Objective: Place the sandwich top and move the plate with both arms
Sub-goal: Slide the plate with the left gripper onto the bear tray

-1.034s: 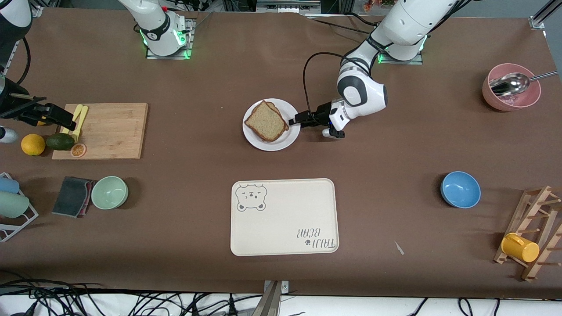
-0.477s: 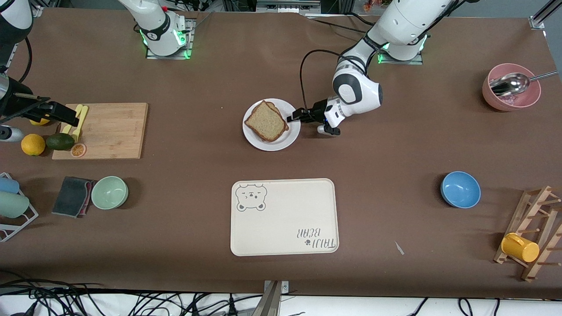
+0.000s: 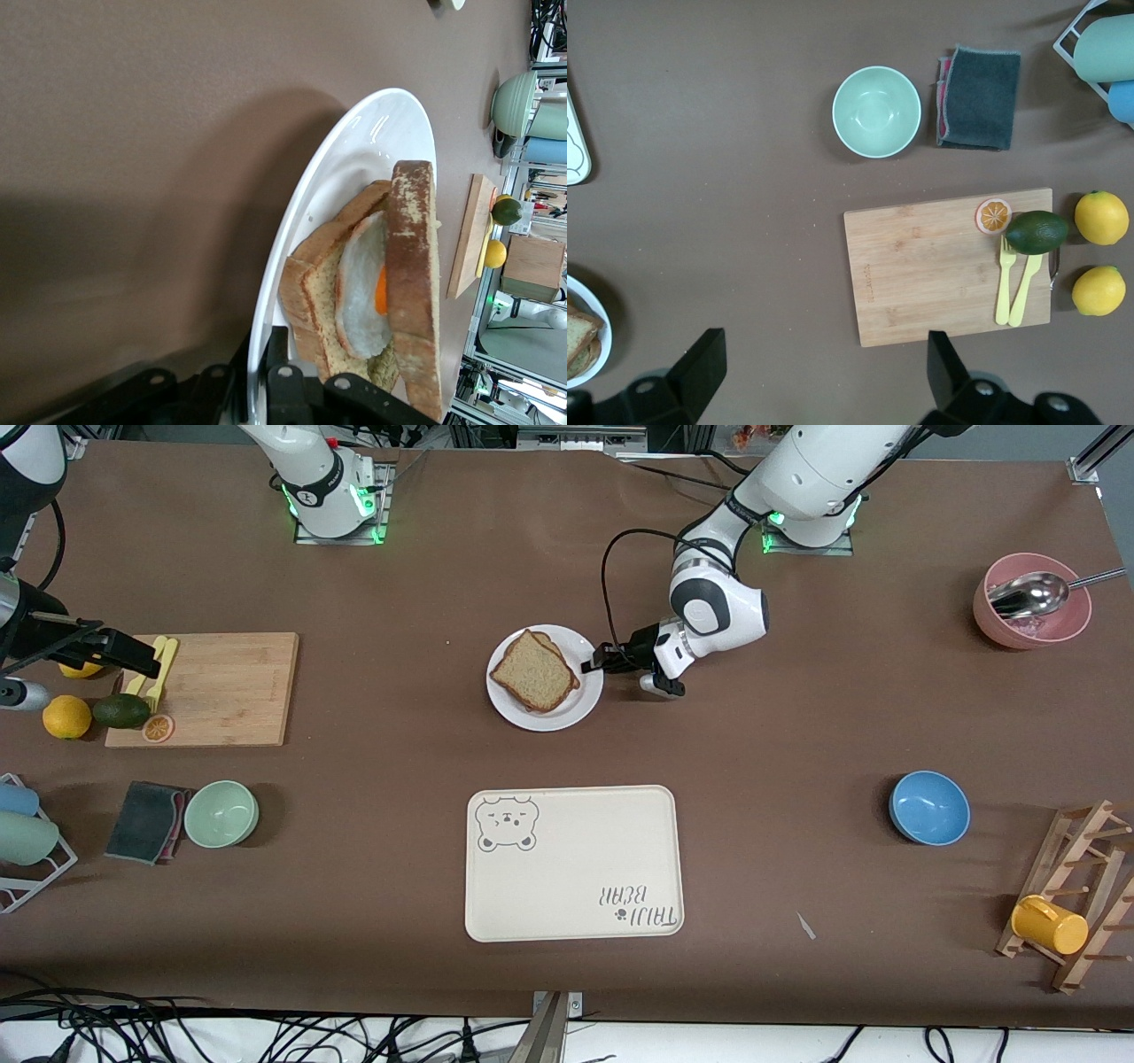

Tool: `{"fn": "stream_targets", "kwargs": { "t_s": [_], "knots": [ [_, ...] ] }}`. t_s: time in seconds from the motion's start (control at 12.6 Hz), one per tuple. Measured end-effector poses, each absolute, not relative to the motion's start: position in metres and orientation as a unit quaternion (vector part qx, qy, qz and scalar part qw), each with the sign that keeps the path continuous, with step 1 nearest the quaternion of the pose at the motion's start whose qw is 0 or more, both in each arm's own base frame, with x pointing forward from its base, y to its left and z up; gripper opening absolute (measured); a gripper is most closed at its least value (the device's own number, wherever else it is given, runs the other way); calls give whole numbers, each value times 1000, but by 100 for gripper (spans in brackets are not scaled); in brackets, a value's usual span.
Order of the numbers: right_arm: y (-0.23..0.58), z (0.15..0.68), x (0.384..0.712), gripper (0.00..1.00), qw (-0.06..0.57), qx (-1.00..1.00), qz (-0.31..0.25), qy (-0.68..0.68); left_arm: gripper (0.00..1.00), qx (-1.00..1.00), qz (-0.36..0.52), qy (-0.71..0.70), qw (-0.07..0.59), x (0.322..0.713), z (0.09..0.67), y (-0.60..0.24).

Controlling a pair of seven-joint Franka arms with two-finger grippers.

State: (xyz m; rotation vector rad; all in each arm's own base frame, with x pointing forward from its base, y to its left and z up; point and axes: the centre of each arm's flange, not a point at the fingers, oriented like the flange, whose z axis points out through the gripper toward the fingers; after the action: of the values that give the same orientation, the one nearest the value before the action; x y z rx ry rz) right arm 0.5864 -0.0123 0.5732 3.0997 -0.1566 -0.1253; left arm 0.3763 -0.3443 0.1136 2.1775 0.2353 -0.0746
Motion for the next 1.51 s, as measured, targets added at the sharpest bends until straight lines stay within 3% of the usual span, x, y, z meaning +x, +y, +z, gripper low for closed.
{"fn": "stream_targets", "kwargs": {
  "t_s": [0.32, 0.8, 1.51],
  "knots": [
    [6, 578, 590, 100, 16, 999, -21, -34, 6, 878, -18, 105, 466, 387, 121, -350],
    [14, 578, 591, 100, -10, 999, -20, -33, 4, 867, 23, 153, 474, 445, 156, -358],
    [16, 577, 591, 100, -12, 999, -19, -32, 4, 832, 115, 230, 491, 574, 176, -329]
  ]
}}
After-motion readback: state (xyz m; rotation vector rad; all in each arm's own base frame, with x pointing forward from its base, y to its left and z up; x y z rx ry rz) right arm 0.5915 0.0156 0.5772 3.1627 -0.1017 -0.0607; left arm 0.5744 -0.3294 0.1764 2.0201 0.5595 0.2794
